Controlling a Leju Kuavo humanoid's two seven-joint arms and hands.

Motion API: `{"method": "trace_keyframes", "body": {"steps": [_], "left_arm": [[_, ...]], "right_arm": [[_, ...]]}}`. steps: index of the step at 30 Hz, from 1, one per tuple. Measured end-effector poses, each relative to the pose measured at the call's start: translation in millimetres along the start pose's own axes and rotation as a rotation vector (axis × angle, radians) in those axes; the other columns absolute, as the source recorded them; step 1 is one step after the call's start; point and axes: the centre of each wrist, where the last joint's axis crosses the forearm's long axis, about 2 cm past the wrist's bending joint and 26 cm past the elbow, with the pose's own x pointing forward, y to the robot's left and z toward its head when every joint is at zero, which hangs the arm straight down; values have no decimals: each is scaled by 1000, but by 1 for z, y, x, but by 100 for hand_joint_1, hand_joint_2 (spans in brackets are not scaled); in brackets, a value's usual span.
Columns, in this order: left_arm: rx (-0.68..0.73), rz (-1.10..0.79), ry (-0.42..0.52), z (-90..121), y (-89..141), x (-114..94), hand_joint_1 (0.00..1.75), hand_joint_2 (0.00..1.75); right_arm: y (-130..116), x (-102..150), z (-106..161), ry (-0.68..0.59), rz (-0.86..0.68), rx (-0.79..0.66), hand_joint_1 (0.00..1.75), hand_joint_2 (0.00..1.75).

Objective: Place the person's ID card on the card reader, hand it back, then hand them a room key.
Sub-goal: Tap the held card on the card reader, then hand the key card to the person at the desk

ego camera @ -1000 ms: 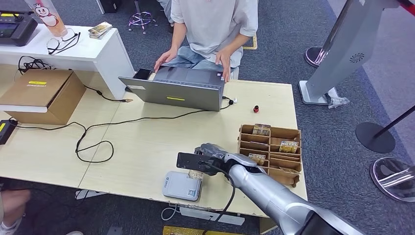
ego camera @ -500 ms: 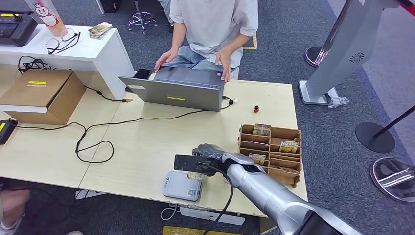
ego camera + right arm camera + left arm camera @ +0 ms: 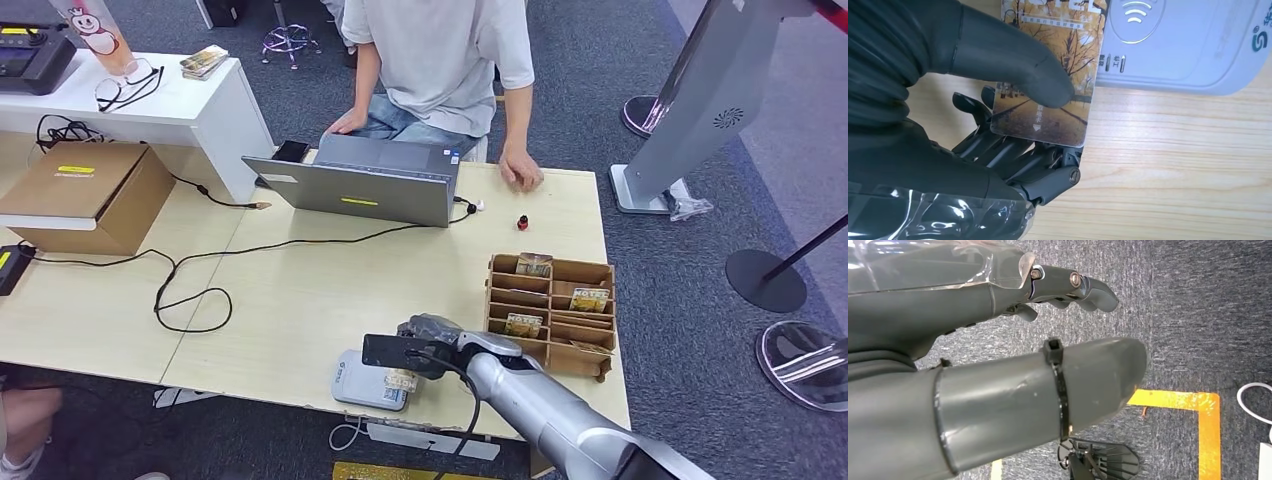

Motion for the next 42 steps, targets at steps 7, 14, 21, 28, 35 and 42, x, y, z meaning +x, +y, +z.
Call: {"method": "trace_keyframes", "body": {"steps": [7,14,21,28,35,42], "left_arm": [[-8,-9,-9,1,-6,2,0,0],[-13,-13,2,3,-10,2,0,0],[-15,-21,16,3,-11,2,0,0],[-10,-24,27,3,-11,2,0,0],[1,-24,41,4,-10,-2,0,0],[11,-14,67,8,-10,-15,0,0]], "right_arm": [[4,-5,0,-2,-13,-12,175,175],[3,-5,1,-37,-38,-25,175,175],[-5,7,5,-140,-61,-34,175,175],[-29,27,20,-289,-88,-86,175,175],[-53,44,44,-438,-97,-180,175,175],[-77,57,72,-512,51,-462,175,175]]}}
